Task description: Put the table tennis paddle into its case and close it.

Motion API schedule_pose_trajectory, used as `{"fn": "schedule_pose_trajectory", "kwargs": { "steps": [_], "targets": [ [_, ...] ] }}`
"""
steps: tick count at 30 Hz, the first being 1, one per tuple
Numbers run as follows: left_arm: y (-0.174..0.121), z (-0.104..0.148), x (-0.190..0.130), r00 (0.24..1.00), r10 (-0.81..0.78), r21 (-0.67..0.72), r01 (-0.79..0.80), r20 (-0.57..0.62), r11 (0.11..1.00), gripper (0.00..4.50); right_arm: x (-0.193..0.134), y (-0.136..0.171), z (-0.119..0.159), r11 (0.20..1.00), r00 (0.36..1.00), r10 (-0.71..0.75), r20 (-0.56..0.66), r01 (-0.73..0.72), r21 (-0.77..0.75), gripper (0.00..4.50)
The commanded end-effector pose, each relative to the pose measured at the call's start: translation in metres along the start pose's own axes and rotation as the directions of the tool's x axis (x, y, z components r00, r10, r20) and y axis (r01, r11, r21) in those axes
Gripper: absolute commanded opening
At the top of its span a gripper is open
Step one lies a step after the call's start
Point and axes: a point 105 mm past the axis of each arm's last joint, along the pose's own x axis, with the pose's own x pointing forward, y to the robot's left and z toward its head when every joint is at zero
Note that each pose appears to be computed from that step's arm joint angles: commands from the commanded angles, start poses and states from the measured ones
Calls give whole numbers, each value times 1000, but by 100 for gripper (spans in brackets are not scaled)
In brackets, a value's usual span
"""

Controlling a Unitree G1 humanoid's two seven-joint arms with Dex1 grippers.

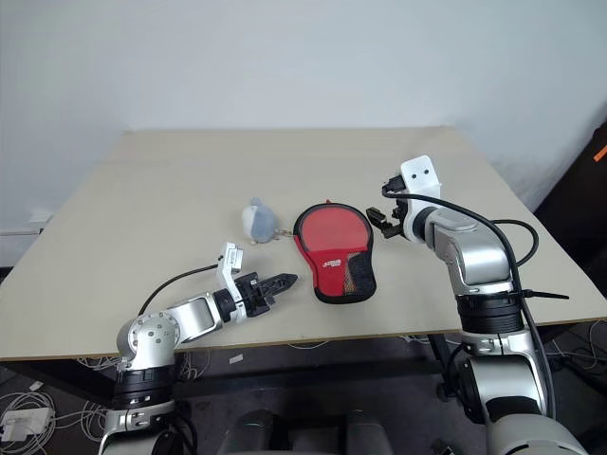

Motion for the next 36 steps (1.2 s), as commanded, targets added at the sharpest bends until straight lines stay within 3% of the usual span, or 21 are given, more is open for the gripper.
{"fn": "schedule_pose_trajectory", "kwargs": {
  "steps": [1, 9, 11, 28, 33, 36],
  "targets": [
    [-10, 11, 6, 999, -27, 8, 27, 35, 1000, 122, -6, 0, 12, 1000, 999, -6, 47, 6, -5, 450],
    [-12, 6, 16, 1000, 13, -52, -12, 7, 999, 400, -6, 0, 12, 1000, 999, -7, 43, 7, -3, 450],
    [-11, 3, 19, 1000, 31, -64, -31, -4, 997, 447, -5, 1, 11, 1000, 999, -5, 42, 5, -1, 450],
    [-1, -22, 47, 991, 72, -255, -99, -115, 962, 447, -7, 11, 8, 999, 999, 1, 42, -2, 33, 450],
    [-3, -26, 54, 990, -24, -428, -39, -142, 903, 447, -7, 13, 8, 999, 999, 0, 45, -2, 43, 450],
    [2, -32, 56, 980, 11, -390, -90, -200, 916, 447, -6, 15, 9, 999, 999, 4, 46, -6, 46, 450]
  ]
}}
